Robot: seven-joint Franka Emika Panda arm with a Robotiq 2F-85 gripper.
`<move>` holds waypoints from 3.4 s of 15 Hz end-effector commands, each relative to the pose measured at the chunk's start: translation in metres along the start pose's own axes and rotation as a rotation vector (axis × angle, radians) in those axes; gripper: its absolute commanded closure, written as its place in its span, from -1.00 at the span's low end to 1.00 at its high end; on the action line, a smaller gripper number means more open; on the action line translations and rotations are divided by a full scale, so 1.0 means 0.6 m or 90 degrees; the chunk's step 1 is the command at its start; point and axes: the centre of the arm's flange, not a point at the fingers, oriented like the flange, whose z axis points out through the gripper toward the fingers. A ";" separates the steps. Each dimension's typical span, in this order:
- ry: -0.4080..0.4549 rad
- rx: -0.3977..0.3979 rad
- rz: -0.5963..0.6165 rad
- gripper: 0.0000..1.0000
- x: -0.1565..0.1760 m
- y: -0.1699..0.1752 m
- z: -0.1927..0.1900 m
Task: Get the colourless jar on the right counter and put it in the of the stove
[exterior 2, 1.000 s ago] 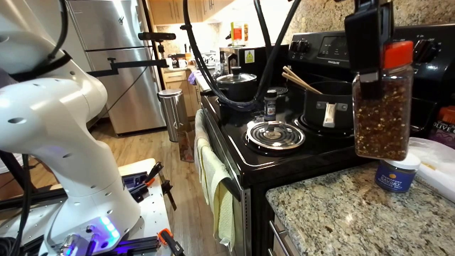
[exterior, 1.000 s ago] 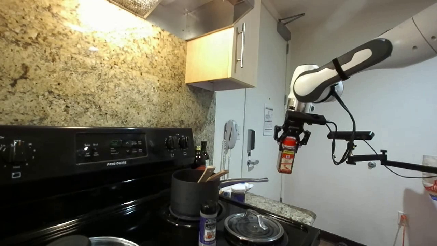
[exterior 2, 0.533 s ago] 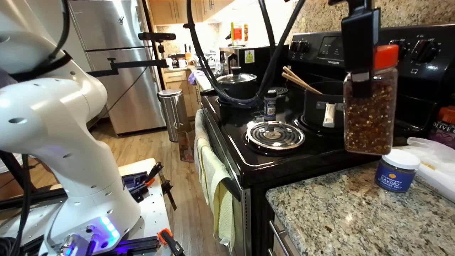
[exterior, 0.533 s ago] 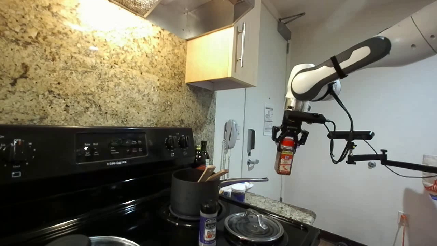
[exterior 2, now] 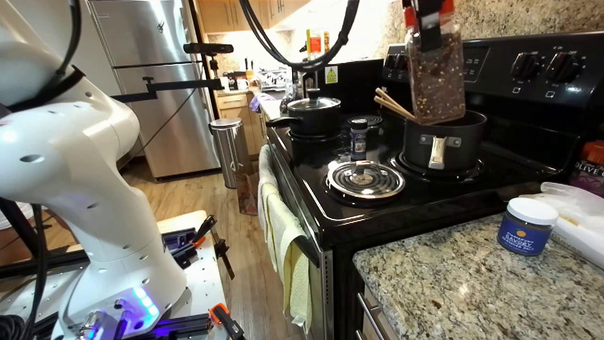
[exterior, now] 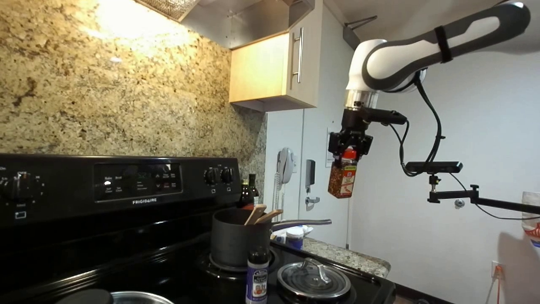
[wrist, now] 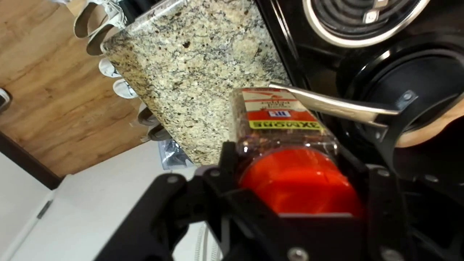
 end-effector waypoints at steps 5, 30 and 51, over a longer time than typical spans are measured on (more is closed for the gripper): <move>0.037 0.014 -0.234 0.22 -0.121 -0.087 -0.089; -0.123 0.094 -0.380 -0.28 -0.239 -0.342 0.027; -0.143 0.109 -0.381 0.22 -0.358 -0.567 0.183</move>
